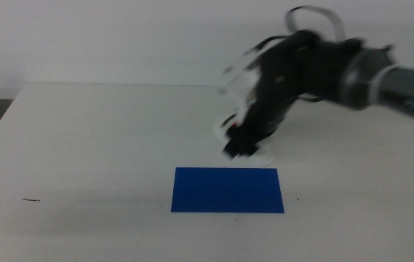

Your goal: Use one arm to grab the shoe from the table and place it on the mat.

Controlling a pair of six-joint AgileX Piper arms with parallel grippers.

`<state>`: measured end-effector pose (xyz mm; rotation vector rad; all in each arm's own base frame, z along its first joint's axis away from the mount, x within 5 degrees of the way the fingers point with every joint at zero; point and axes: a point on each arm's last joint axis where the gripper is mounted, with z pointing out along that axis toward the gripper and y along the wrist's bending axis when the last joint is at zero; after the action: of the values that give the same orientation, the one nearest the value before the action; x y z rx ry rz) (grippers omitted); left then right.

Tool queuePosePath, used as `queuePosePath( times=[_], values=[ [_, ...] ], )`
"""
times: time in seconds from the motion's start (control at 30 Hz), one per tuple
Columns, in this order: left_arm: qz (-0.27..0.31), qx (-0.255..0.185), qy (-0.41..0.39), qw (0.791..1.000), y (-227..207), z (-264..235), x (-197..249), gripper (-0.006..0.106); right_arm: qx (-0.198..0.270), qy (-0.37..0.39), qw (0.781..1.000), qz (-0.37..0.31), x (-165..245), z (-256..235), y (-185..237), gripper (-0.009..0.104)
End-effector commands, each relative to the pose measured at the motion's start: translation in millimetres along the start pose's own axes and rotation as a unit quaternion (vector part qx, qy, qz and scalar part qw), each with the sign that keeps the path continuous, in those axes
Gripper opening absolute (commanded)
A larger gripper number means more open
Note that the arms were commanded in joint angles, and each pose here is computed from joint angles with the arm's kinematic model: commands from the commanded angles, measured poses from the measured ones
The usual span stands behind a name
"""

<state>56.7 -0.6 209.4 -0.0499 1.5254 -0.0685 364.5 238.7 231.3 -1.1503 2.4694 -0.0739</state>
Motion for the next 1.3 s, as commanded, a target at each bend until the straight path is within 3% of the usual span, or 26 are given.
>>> queuePosePath(
  times=[0.0, 0.4, 0.5, 0.67, 0.73, 1.13, 1.27],
  values=[
    [-0.001, 0.0, -0.007, 1.0, 0, 0, -1, 0.094, -0.013, 0.018, 0.999, -0.048, -9, 4, 20, -0.003],
    [-0.001, 0.0, -0.007, 1.0, 0, 0, -1, 0.094, -0.04, 0.072, 0.994, -0.075, -6, 24, 49, -0.003],
    [-0.001, 0.0, -0.007, 1.0, 0, 0, -1, 0.094, -0.05, 0.076, 0.984, -0.154, -5, 30, 51, -0.003],
    [-0.001, 0.0, -0.007, 1.0, 0, 0, -1, 0.094, -0.085, 0.062, 0.923, -0.371, -3, 39, 56, -0.003],
    [-0.001, 0.0, -0.007, 1.0, 0, 0, -1, 0.094, -0.09, 0.054, 0.911, -0.399, -4, 43, 58, -0.003],
    [-0.001, 0.0, -0.007, 1.0, 0, 0, -1, 0.094, -0.089, 0.036, 0.933, -0.347, -7, 51, 61, -0.003],
    [-0.001, 0.0, -0.007, 1.0, 0, 0, -1, 0.094, -0.088, 0.036, 0.933, -0.347, -7, 52, 60, 0.007]
  ],
)
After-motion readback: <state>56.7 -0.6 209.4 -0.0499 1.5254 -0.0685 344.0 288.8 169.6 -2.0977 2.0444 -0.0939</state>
